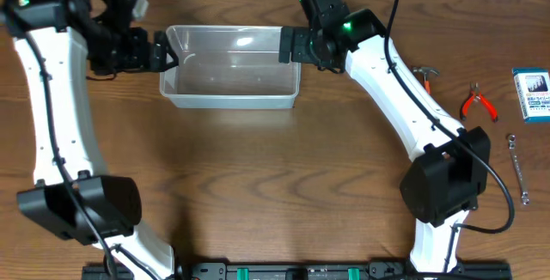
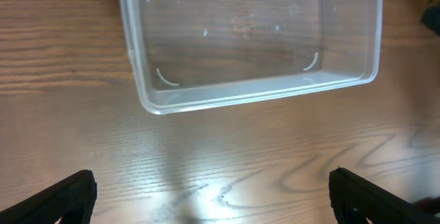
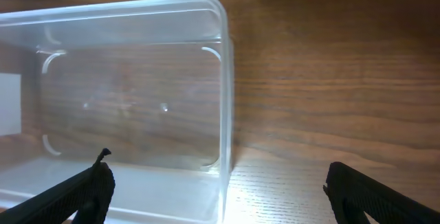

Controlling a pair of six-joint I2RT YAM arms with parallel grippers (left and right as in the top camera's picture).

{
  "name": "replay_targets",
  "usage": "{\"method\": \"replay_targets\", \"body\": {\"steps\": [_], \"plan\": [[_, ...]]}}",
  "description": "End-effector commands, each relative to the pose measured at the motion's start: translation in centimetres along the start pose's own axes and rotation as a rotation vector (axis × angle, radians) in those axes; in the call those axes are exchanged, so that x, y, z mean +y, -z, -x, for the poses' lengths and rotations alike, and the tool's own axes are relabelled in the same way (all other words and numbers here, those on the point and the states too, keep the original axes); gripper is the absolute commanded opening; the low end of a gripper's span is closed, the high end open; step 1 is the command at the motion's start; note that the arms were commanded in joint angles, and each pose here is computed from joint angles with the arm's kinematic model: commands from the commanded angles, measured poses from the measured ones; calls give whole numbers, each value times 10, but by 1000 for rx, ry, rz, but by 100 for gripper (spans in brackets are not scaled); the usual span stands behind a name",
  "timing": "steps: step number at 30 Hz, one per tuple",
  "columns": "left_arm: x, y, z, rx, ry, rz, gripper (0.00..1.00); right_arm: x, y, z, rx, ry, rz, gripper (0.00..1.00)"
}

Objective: Pack container
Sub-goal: 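Bring both grippers to opposite ends of the clear container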

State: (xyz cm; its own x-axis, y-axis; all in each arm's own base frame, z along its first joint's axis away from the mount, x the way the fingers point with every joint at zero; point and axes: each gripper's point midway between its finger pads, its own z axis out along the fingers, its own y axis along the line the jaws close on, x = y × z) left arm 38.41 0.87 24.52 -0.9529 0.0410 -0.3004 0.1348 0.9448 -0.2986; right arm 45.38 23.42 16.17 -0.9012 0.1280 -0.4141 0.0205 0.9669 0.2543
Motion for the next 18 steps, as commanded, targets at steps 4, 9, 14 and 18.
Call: {"method": "replay_targets", "body": {"steps": [4, 9, 14, 18], "plan": [[4, -22, 1, 58, -25, 17, 98, 2, -25, -9, 57, -25, 11, 99], [7, -29, 1, 79, -18, 12, 98, -3, -39, -16, 87, -27, -8, 99], [11, -29, 0, 85, -18, 36, 98, -4, -43, -17, 93, -26, -12, 99], [15, -29, -1, 92, -19, 62, 98, -5, -45, -16, 88, -29, -11, 99]]}}
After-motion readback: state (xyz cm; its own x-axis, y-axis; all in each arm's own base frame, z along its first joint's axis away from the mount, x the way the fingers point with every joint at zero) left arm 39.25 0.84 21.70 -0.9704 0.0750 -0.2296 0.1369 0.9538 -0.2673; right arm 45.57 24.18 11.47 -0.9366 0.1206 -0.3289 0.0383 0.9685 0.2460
